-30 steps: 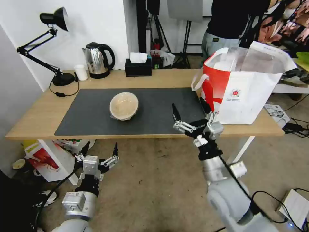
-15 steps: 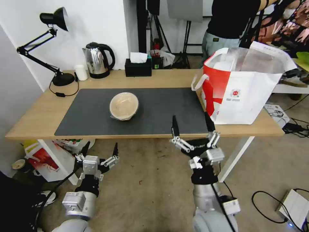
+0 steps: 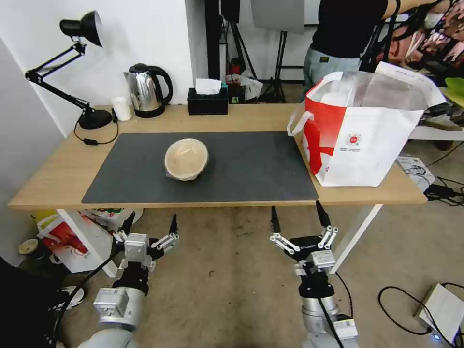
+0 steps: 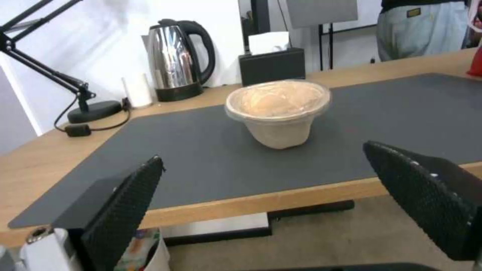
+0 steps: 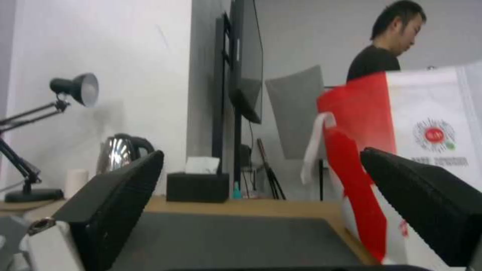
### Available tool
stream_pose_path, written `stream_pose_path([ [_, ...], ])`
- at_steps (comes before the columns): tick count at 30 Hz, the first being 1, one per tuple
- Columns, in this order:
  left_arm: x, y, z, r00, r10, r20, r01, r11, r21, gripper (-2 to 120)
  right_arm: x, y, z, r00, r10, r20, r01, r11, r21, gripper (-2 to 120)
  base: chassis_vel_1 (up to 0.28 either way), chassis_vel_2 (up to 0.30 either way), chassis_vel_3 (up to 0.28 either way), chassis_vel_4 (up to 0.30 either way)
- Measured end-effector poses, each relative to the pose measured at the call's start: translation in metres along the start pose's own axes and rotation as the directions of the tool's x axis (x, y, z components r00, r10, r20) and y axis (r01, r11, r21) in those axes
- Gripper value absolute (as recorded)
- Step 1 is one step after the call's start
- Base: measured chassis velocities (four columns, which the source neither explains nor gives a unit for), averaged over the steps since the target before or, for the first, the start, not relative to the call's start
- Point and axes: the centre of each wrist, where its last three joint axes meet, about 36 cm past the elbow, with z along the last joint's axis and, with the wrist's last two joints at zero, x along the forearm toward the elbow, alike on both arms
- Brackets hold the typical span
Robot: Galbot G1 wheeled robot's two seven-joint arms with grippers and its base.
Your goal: Pick up the trash from the table and place it into the takeout bag.
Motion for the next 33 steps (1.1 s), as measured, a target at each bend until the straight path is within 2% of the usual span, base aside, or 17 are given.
stream_pose_path([
  [15, 0.000, 0.000, 0.000, 1.000, 0.000, 0.000, 0.000, 1.000, 0.000, 100, 0.007, -0.012, -0.001, 0.999, -0.019, -0.033, 0.019, 1.000, -0.008, 100, 0.000, 0.000, 0.000, 0.000],
  [33, 0.000, 0.000, 0.000, 1.000, 0.000, 0.000, 0.000, 1.000, 0.000, 100, 0.006, -0.001, -0.011, 0.995, -0.087, -0.043, 0.086, 0.995, -0.041, 100, 0.000, 0.000, 0.000, 0.000],
])
